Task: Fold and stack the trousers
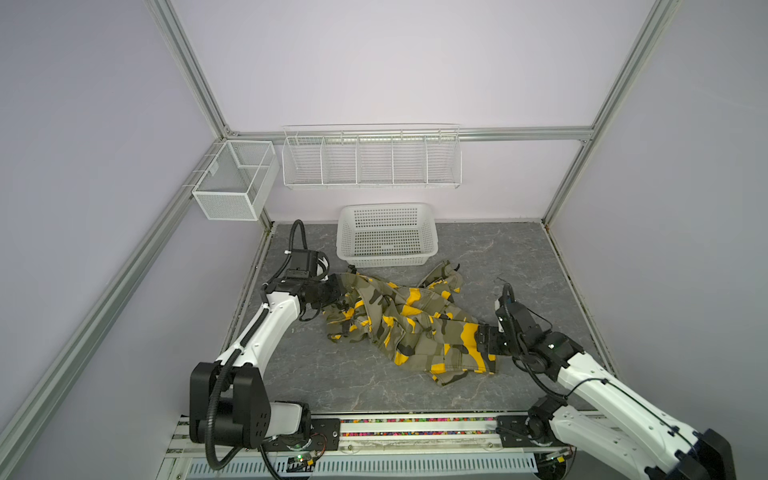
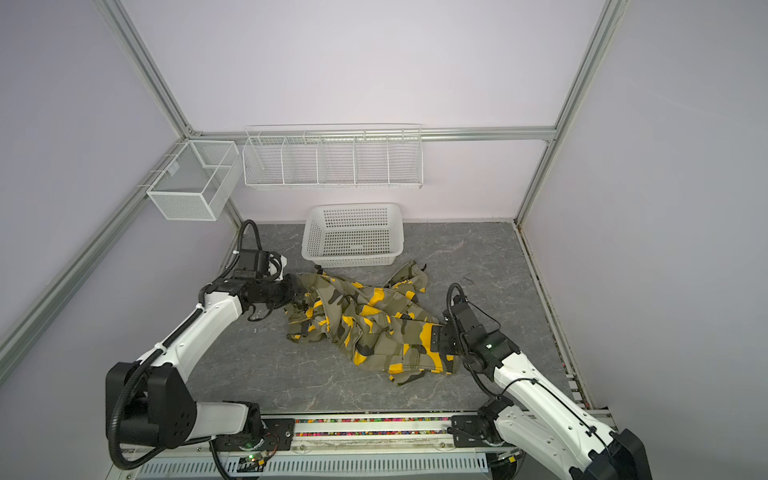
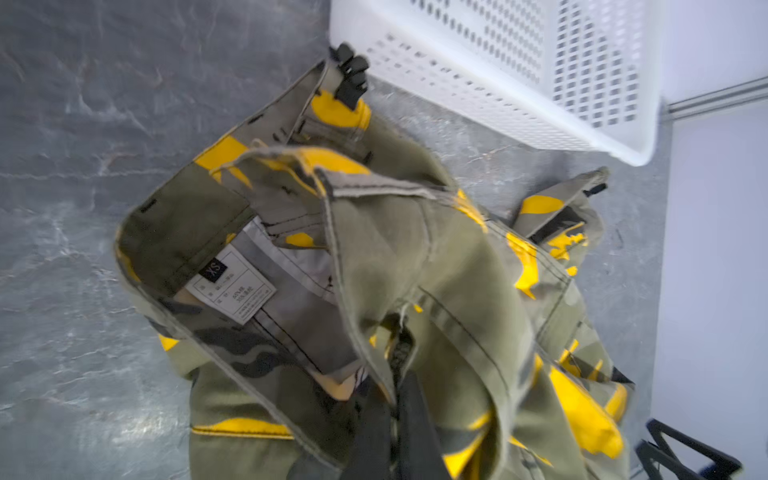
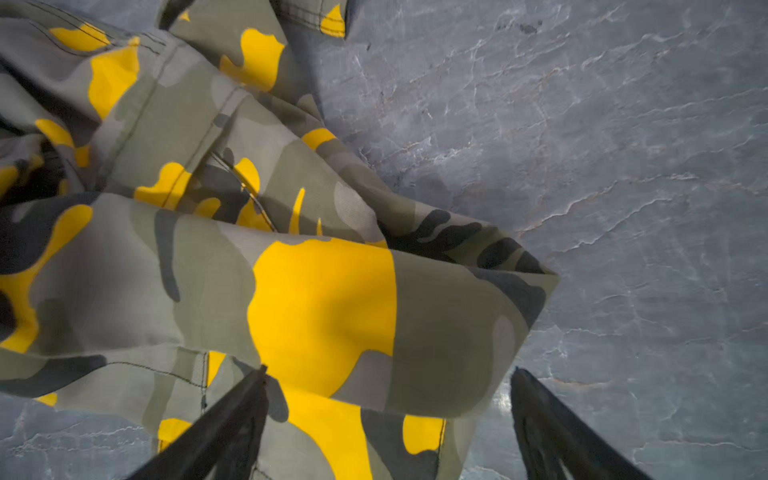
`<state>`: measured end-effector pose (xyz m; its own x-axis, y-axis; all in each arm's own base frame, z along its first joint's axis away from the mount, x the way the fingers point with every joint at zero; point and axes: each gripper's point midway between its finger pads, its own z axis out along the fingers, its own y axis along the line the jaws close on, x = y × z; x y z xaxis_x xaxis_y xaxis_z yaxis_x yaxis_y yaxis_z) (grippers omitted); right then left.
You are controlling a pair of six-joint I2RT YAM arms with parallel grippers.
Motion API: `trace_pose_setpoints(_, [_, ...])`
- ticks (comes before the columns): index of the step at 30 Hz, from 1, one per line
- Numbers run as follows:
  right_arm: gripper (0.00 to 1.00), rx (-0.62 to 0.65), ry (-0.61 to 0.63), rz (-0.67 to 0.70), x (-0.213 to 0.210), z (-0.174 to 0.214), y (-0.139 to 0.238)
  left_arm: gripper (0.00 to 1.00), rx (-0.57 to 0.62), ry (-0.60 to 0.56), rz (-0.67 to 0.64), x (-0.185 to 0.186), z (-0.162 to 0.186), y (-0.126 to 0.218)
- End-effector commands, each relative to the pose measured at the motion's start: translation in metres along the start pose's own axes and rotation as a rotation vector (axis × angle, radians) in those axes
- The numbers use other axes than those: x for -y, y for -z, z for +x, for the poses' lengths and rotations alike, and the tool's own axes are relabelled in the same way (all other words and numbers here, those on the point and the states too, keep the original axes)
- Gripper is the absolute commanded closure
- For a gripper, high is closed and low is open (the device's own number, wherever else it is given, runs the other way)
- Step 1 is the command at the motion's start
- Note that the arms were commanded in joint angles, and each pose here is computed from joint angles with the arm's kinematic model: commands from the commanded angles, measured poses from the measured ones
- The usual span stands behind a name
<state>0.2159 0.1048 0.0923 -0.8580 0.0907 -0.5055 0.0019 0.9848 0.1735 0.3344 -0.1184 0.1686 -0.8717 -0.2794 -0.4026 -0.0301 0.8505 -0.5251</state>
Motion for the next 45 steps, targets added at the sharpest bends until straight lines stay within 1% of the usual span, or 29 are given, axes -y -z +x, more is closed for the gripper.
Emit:
trace_pose_setpoints(1, [0.07,-0.07,-0.043,0.011,0.001,0.014,-0.019,1.0,-0.039,-0.023,0.003,0.015,0.006,0.035])
trace_pose_setpoints(5, [0.07,-0.094,-0.073,-0.045,-0.008,0.022,-0.034,1.0,0.027,-0.063,-0.021,0.025,-0.005,0.074])
trace_pose_setpoints(7, [0.07,-0.13,-0.075,-0.044,-0.008,0.03,-0.044,1.0,0.071,-0.06,-0.021,0.028,-0.01,0.088])
trace_pose_setpoints(9, [0.09,-0.157,-0.08,-0.033,-0.006,0.038,-0.055,1.0,0.096,-0.056,-0.029,0.027,-0.013,0.101])
trace_pose_setpoints(10, [0.13,-0.163,-0.087,-0.027,-0.005,0.041,-0.06,1.0,0.097,-0.055,-0.042,0.024,-0.014,0.104])
trace_pose_setpoints(11, [0.19,-0.164,-0.091,-0.022,-0.004,0.041,-0.064,1.0,0.094,-0.056,-0.053,0.022,-0.013,0.107])
trace_pose_setpoints(13, [0.36,-0.163,-0.105,-0.014,-0.002,0.04,-0.072,1.0,0.091,-0.048,-0.082,0.016,-0.012,0.109])
trace_pose_setpoints(14, [0.42,-0.167,-0.114,-0.008,-0.001,0.04,-0.075,1.0,0.094,-0.045,-0.095,0.013,-0.012,0.109])
trace_pose_setpoints(16, [0.59,-0.158,-0.128,-0.008,-0.001,0.035,-0.081,1.0,0.1,-0.04,-0.097,0.008,-0.014,0.11])
trace_pose_setpoints(18, [0.73,-0.145,-0.135,-0.006,0.002,0.027,-0.085,1.0,0.117,-0.028,-0.098,0.005,-0.019,0.112])
trace_pose_setpoints(20, [0.92,-0.126,-0.132,-0.003,0.005,0.013,-0.086,1.0,0.148,-0.032,-0.109,0.001,-0.027,0.116])
trace_pose_setpoints(21, [0.94,-0.111,-0.123,0.01,0.009,0.003,-0.085,1.0,0.165,-0.031,-0.117,-0.001,-0.032,0.118])
trace_pose_setpoints(24, [0.94,-0.058,-0.098,0.018,0.017,-0.033,-0.076,1.0,0.181,-0.043,-0.106,0.002,-0.042,0.121])
trace_pose_setpoints(27, [0.94,0.044,-0.077,0.036,0.033,-0.086,-0.052,1.0,0.184,-0.056,-0.094,0.009,-0.051,0.124])
trace_pose_setpoints(30, [0.94,0.139,-0.055,0.059,0.056,-0.136,-0.02,1.0,0.209,-0.073,-0.071,0.021,-0.063,0.133])
trace_pose_setpoints(31, [0.94,0.192,-0.04,0.06,0.059,-0.161,-0.002,1.0,0.224,-0.082,-0.059,0.026,-0.069,0.139])
trace_pose_setpoints(33, [0.94,0.257,-0.019,0.086,0.068,-0.189,0.027,1.0,0.247,-0.099,-0.046,0.035,-0.078,0.148])
trace_pose_setpoints(35, [0.94,0.321,-0.025,0.098,0.076,-0.21,0.056,1.0,0.268,-0.115,-0.049,0.042,-0.087,0.158])
trace_pose_setpoints(37, [0.94,0.365,-0.016,0.118,0.082,-0.223,0.081,1.0,0.289,-0.137,-0.04,0.05,-0.094,0.167])
trace_pose_setpoints(40, [0.9,0.379,0.045,0.152,0.086,-0.23,0.096,1.0,0.313,-0.148,-0.013,0.057,-0.1,0.171])
trace_pose_setpoints(42, [0.84,0.331,0.079,0.148,0.086,-0.224,0.087,1.0,0.282,-0.126,-0.003,0.053,-0.095,0.16])
trace_pose_setpoints(43, [0.82,0.28,0.097,0.135,0.085,-0.216,0.076,1.0,0.252,-0.109,-0.004,0.048,-0.089,0.151])
trace_pose_setpoints(45, [0.81,0.17,0.143,0.115,0.084,-0.194,0.052,1.0,0.203,-0.1,0.011,0.039,-0.073,0.134])
